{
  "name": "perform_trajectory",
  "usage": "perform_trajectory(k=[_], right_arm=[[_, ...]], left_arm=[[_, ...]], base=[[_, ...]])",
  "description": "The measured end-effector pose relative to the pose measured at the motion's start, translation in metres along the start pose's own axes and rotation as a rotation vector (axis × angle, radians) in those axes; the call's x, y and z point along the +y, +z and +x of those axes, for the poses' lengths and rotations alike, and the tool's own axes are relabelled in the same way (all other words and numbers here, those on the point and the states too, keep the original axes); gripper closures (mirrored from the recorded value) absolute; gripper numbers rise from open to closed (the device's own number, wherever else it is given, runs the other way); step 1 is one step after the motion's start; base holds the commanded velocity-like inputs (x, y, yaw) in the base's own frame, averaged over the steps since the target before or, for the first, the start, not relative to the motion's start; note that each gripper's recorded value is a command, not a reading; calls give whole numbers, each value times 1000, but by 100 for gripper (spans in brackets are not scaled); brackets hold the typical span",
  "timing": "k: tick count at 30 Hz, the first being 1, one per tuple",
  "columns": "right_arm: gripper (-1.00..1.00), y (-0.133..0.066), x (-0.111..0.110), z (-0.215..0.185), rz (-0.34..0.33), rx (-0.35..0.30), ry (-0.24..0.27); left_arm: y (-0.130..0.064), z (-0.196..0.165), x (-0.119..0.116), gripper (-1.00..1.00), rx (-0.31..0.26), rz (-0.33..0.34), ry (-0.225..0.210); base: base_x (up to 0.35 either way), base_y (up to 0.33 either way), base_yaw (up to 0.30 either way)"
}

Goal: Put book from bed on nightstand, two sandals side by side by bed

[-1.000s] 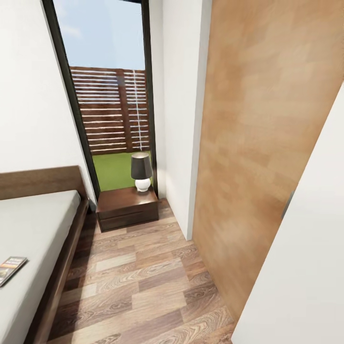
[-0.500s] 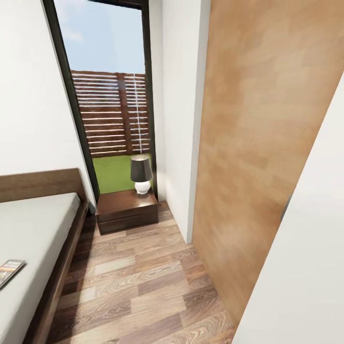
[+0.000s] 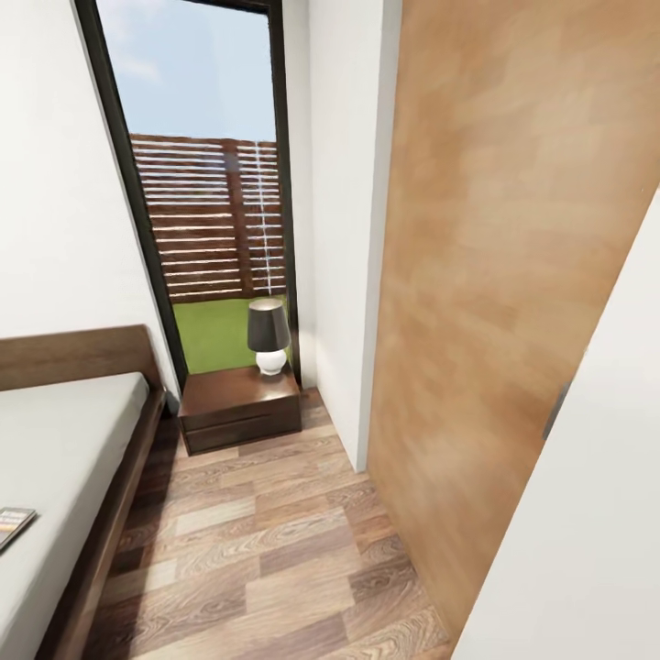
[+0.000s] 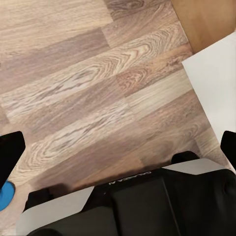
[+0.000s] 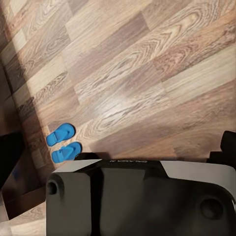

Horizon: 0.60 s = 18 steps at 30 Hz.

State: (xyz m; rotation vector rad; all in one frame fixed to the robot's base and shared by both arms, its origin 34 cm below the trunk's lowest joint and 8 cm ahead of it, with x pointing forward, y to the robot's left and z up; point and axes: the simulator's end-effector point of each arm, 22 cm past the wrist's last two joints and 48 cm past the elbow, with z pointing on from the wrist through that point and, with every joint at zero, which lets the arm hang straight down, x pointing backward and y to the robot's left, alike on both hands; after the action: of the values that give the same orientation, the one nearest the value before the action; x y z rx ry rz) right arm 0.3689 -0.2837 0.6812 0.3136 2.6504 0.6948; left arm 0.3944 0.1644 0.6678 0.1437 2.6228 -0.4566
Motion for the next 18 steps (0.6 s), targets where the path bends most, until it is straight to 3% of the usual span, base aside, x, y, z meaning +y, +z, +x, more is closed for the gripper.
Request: perform_trajectory(k=[6,13,18], right_arm=[[-100,0,0,0,0,1,-1],[-100,0,0,0,1,1,-1],[-100,0,0,0,1,2,-2]], left_arm=[[0,0,0,-100,0,0,0],[2,0,-8,-100,-1,10,-3],[3,-1,-11,-100,-2,13,-5]], base=[[67,0,0],[239,-24,0],[40,-3,1]])
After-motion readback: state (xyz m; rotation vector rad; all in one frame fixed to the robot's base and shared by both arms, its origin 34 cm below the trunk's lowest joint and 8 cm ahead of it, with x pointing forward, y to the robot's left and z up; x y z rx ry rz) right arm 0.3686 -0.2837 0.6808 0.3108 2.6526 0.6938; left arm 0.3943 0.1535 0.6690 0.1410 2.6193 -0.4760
